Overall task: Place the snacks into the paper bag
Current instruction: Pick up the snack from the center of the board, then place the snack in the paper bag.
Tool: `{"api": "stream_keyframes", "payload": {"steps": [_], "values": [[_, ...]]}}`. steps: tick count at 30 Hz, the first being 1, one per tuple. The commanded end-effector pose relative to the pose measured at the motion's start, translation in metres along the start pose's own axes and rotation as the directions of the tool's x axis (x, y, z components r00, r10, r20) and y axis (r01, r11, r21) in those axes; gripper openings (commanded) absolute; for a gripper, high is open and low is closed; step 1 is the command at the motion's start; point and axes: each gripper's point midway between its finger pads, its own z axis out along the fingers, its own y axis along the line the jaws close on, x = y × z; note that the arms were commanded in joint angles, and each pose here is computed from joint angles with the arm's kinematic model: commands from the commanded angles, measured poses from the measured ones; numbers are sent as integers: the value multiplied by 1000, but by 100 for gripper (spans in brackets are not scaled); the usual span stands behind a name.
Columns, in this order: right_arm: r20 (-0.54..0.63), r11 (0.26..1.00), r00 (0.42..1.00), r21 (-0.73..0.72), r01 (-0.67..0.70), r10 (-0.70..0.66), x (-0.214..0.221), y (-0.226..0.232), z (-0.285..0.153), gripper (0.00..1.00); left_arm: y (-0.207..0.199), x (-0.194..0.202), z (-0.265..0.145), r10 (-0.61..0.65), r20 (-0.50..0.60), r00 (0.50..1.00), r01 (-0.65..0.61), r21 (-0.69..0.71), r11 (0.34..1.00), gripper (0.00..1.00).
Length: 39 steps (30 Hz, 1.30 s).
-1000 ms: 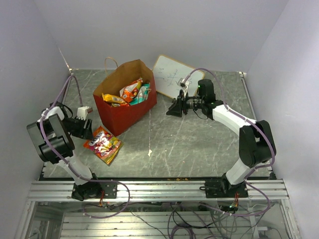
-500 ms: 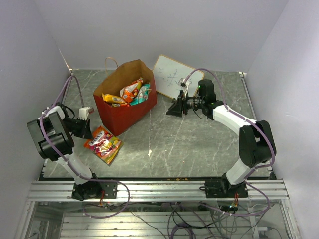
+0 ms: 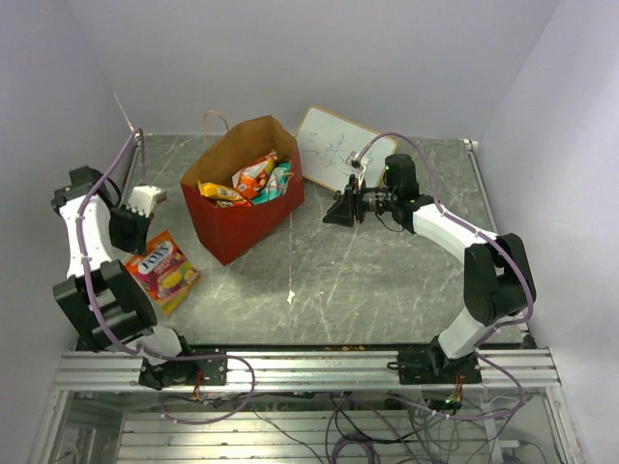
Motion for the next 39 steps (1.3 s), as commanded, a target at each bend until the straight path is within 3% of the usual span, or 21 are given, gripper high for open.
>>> {"api": "stream_keyframes", "payload": {"steps": [1, 7, 12, 15, 22, 26, 30, 39], "values": [[5, 1000, 1000, 1, 14, -14, -3, -3, -1, 41, 10, -3, -64, 30, -49, 998, -38, -173, 984, 7], [-3, 1000, 1000, 7, 28, -28, -3, -5, -1, 41, 2, -53, -144, 82, 152, 985, -29, -317, 948, 7], [-7, 999, 999, 8, 34, -34, -2, -6, -1, 41, -8, -100, -215, 145, 369, 918, 29, -427, 904, 7], [-9, 1000, 999, 5, 31, -31, -1, -7, -1, 41, -20, -130, -262, 196, 511, 837, 83, -472, 878, 7], [-8, 1000, 1000, 9, 26, -26, -1, -9, -2, 41, -67, -190, -351, 293, 771, 565, 143, -441, 886, 7], [-4, 1000, 1000, 16, 22, -22, -2, -11, -4, 41, -88, -222, -358, 233, 862, 450, 95, -306, 947, 7], [-4, 1000, 1000, 20, 15, -15, -1, -12, -4, 41, -99, -257, -355, 197, 894, 403, 71, -245, 967, 7], [3, 999, 1000, 43, -3, 3, 0, -18, -7, 41, -109, -308, -320, 158, 898, 410, 35, -189, 981, 7]]}}
